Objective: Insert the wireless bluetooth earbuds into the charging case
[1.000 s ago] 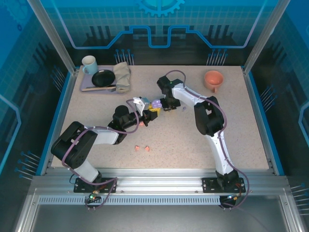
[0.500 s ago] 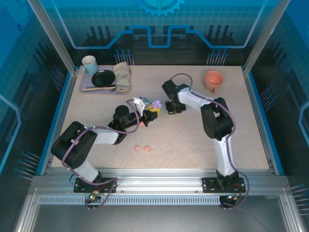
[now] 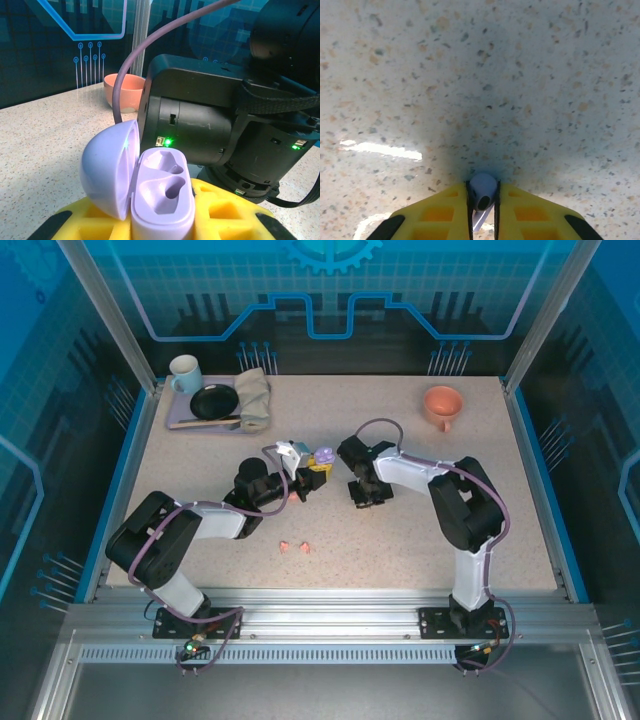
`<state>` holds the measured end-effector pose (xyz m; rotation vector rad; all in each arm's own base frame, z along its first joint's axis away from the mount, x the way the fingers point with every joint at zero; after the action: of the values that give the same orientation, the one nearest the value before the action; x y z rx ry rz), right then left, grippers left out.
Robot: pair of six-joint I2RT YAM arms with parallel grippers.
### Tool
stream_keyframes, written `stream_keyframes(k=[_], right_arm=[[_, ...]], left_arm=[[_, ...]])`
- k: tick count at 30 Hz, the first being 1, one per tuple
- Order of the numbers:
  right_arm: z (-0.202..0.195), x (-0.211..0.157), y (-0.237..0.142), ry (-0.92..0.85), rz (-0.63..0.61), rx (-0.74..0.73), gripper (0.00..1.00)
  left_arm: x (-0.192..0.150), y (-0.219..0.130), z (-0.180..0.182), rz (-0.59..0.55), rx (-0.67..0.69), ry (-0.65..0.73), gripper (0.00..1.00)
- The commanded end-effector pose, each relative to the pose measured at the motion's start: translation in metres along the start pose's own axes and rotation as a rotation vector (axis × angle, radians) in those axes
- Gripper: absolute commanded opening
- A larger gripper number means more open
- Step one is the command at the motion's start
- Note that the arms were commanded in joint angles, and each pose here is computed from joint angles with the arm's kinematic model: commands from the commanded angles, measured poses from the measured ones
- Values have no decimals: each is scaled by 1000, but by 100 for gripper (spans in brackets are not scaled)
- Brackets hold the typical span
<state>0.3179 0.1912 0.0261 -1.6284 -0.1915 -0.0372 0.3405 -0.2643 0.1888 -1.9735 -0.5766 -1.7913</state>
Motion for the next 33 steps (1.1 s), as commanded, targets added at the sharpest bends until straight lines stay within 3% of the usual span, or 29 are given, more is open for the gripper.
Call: stream_keyframes(k=[1, 6, 33], right_arm=[[2, -3, 1, 27, -2, 3, 21], [4, 4, 0, 35, -10, 3, 28], [-2, 4, 6, 67, 10, -2, 26]], left_arm=[[19, -2, -3, -43, -24, 13, 0], [20, -3, -4, -44, -22, 14, 0], [20, -3, -3, -44, -19, 14, 0]])
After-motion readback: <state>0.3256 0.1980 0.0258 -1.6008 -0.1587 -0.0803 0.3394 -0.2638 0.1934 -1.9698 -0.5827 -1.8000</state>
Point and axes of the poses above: each hand's point on the last joint's axis, 136 mm out from that joint toward the fingers, its own y axis out along the fingers, its own z axis along the line the jaws close on, x = y × z, the point moved 1 cm from there along -y, back along the fingers, and after that the axes turned 4 degrees about y, right-handed, at the moved point
